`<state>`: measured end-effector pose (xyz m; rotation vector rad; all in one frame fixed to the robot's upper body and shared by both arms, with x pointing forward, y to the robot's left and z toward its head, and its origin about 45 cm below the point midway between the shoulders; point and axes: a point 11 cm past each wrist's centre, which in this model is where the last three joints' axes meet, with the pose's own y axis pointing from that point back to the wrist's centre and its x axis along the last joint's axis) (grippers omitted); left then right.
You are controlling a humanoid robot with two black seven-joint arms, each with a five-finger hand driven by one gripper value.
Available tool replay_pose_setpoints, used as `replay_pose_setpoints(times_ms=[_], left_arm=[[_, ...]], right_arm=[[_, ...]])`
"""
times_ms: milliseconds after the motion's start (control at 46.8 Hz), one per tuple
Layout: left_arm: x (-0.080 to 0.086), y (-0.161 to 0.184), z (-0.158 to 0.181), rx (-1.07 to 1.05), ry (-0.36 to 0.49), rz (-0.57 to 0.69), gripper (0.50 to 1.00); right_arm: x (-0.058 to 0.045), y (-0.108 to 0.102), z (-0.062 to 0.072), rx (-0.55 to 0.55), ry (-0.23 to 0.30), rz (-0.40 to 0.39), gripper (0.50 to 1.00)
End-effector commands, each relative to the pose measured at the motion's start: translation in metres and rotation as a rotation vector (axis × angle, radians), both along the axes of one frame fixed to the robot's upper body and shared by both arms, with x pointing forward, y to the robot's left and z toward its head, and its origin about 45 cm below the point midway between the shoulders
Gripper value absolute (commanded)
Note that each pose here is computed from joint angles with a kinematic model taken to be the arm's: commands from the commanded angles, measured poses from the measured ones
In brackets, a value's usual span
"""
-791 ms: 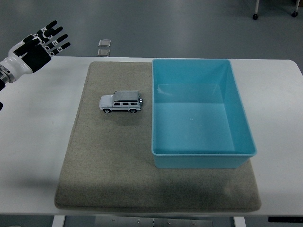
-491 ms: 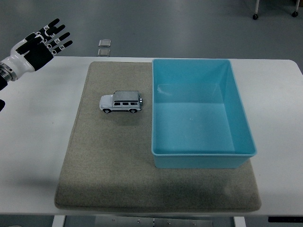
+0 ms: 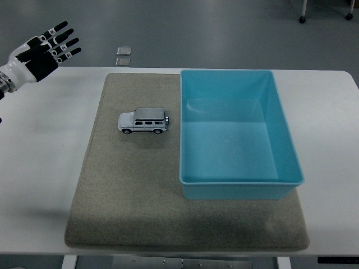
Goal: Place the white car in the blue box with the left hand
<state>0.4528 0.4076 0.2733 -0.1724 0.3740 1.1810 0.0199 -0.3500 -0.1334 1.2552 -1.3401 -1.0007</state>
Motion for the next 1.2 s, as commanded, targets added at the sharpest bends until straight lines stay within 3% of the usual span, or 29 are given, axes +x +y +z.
replay_pose_setpoints(times_ms=[0,192,427,662,1175], left_arm=[[0.003,-0.005,0.005,0.115,-0.048,-0.030,1.000],[0.002,-0.027,0.004,0.450,-0.096,-0.187,1.000],[-0.012,-0.047,0.024,0.845,-0.249,-0.338,1.000],[-0.033,-0.081,-0.008,1.168,-0.311,-0.505,1.000],[-0.025,-0.142,-0.016,1.297,-0.452,-0.637,1.000]], right_arm=[[0.000,0.000,0.000,0.000,0.000,0.000,0.936],[0.000,0.000,0.000,0.000,0.000,0.000,0.936],[0.000,0.000,0.000,0.000,0.000,0.000,0.936],[0.000,0.000,0.000,0.000,0.000,-0.001,0.936],[0.000,0.000,0.000,0.000,0.000,0.000,0.936]])
